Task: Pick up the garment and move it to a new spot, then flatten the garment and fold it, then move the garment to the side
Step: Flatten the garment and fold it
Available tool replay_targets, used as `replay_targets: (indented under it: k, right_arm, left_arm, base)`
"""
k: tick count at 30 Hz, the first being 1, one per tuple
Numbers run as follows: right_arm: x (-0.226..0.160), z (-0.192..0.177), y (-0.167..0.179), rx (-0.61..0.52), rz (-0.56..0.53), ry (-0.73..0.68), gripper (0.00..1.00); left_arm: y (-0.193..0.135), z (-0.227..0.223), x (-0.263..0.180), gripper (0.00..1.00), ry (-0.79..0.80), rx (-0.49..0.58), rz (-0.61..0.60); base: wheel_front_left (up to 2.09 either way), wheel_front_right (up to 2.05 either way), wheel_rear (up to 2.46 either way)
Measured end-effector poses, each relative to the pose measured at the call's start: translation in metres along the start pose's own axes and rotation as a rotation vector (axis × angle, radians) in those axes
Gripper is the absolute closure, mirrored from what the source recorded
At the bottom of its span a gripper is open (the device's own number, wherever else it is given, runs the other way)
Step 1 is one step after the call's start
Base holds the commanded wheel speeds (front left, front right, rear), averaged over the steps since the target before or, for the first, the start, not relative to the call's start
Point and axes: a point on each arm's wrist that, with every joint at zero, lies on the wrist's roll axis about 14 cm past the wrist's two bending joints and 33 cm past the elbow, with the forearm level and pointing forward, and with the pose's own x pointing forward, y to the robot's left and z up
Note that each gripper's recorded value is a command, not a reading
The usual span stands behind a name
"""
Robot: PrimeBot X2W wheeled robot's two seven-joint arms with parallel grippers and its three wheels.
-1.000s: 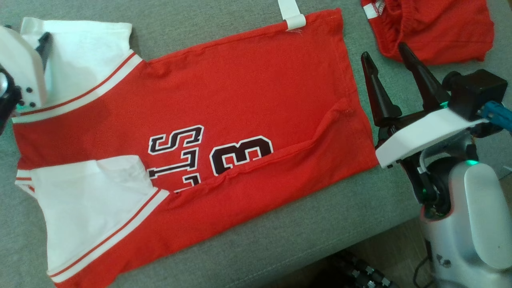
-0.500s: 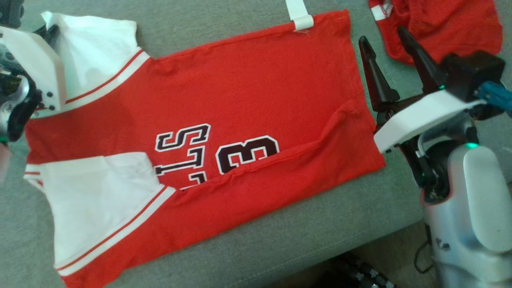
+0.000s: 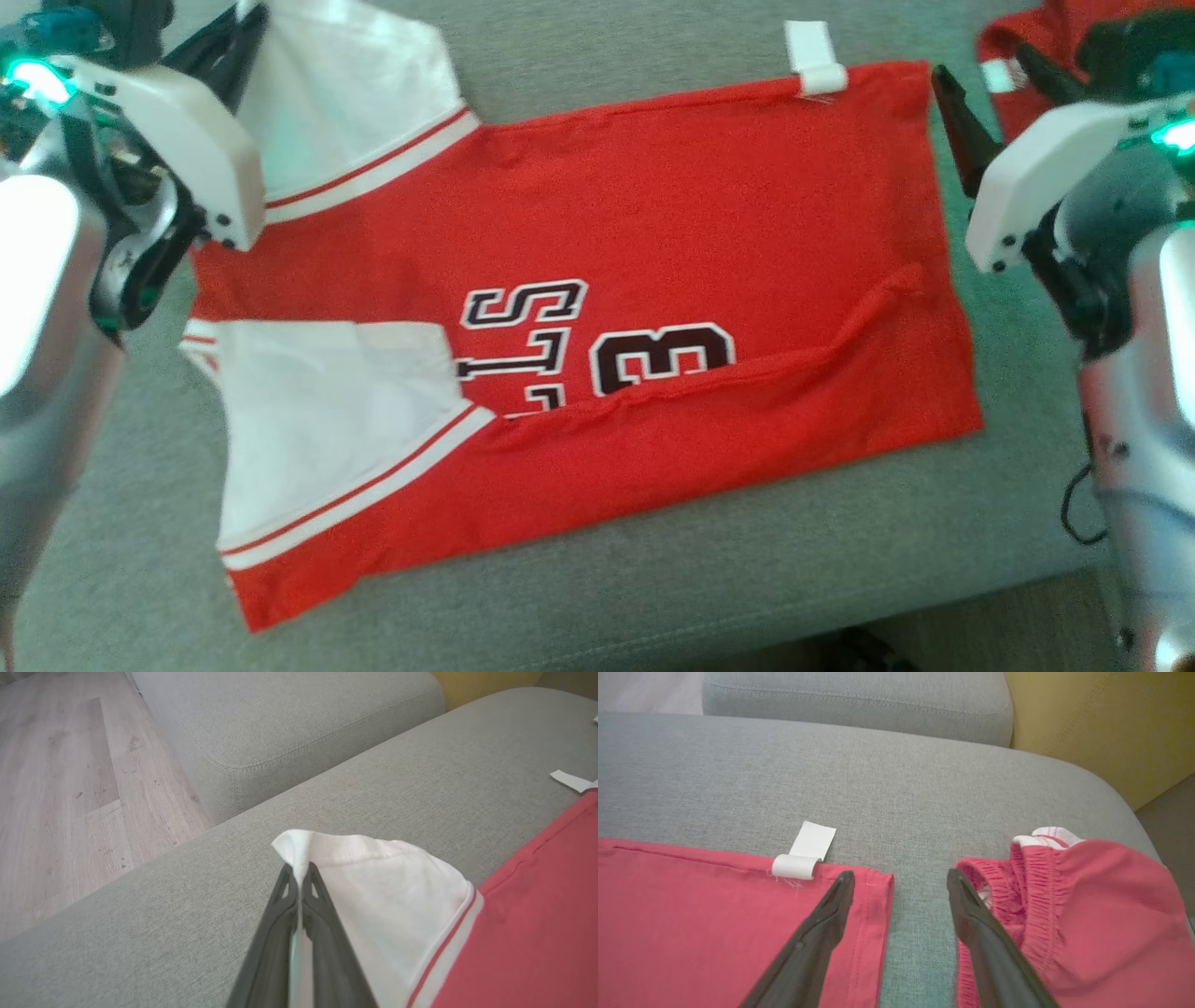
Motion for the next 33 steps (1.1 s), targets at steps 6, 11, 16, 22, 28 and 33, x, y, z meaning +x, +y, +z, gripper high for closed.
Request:
replay_targets:
  k: [6,11,16,22,28,33]
  right_arm:
    - [0.029,-0.014,0.009,0.034,0.036,0.127,0.00]
    - [0.040,-0.027,0.015,0.061,0.055,0.187,0.00]
    - [0.049,-0.033,0.023,0.094,0.082,0.219,0.08]
    - [0.054,-0.030,0.027,0.097,0.097,0.228,0.64]
    - [0.054,-0.028,0.030,0.073,0.109,0.205,1.00]
    - [0.050,-0.015,0.027,0.059,0.110,0.143,1.00]
  left_arm:
    - [-0.005,0.008,-0.015,1.00,-0.052,0.011,-0.010]
    - [-0.006,0.009,-0.019,1.00,-0.065,0.008,-0.014]
    - [-0.004,0.007,-0.020,1.00,-0.068,0.002,-0.011]
    - [-0.002,0.006,-0.022,1.00,-0.073,-0.002,-0.005]
    - [-0.001,0.010,-0.026,1.00,-0.088,-0.010,0.000]
    - [-0.006,0.013,-0.034,1.00,-0.120,-0.025,-0.001]
  base:
    - [0.00,0.00,0.00]
    - [0.00,0.00,0.00]
    - [0.00,0.00,0.00]
    - [0.00,0.00,0.00]
    - [0.00,0.00,0.00]
    - [0.00,0.00,0.00]
